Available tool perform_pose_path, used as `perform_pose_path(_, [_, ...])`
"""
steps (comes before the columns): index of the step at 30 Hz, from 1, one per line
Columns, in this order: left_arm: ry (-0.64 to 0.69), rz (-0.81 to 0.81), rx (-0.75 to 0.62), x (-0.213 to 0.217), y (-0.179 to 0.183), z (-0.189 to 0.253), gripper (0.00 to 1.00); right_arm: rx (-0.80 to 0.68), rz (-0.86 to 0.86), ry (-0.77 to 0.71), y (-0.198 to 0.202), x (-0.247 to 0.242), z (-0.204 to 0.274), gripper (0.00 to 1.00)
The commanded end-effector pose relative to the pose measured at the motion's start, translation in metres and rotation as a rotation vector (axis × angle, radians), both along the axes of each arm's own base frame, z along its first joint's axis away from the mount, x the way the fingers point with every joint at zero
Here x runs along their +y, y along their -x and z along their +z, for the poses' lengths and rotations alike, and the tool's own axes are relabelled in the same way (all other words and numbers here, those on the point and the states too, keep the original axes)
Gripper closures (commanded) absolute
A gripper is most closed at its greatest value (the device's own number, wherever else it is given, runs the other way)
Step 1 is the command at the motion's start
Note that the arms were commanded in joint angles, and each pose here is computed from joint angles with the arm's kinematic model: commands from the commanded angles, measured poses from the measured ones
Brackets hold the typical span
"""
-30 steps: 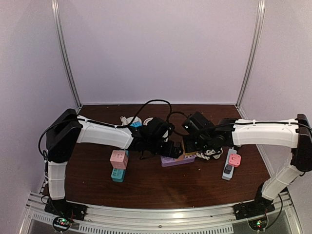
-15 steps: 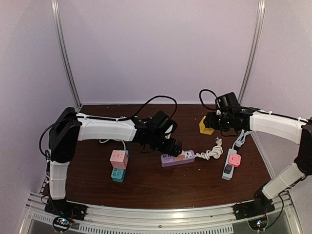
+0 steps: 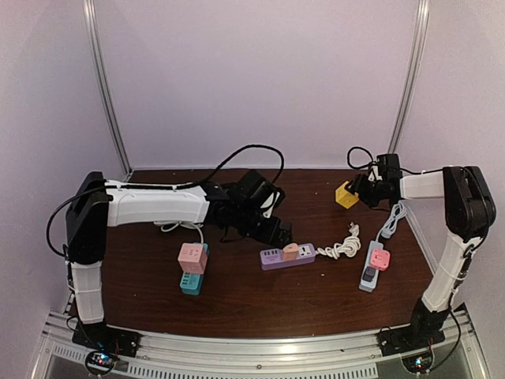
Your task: Pull the plug off the socket
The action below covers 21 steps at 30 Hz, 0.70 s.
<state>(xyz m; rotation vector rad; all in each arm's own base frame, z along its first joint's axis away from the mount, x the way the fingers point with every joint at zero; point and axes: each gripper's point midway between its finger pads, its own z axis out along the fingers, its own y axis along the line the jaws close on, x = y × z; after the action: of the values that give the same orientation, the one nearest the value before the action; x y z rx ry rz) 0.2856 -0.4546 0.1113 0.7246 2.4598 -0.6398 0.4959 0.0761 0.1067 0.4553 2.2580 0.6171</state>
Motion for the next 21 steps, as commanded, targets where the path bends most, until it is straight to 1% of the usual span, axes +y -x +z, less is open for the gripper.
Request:
perform_pose_path(1, [0.048,0.006,-0.044,0.006,-0.002,0.028,0.02,-0.111,0.038,-0.111,-0.026,-0.003,0.025,0.78])
perform_pose_path(8, [0.05,0.01,-0.052,0.008,-0.002,0.031,0.02,-0.074,0.01,-0.19,-0.023,-0.029,-0.001,0.66])
perform_pose_path(10, [0.054,0.011,-0.054,0.007,-0.002,0.031,0.02,-0.059,0.006,-0.195,-0.021,-0.034,-0.007,0.63])
perform_pose_path(15, [0.056,0.013,-0.051,0.007,-0.002,0.031,0.02,-0.026,0.0,-0.185,-0.014,-0.043,-0.018,0.51])
perform_pose_path(21, [0.058,0.016,-0.047,0.007,-0.001,0.029,0.02,0.003,-0.001,-0.169,-0.009,-0.047,-0.025,0.45])
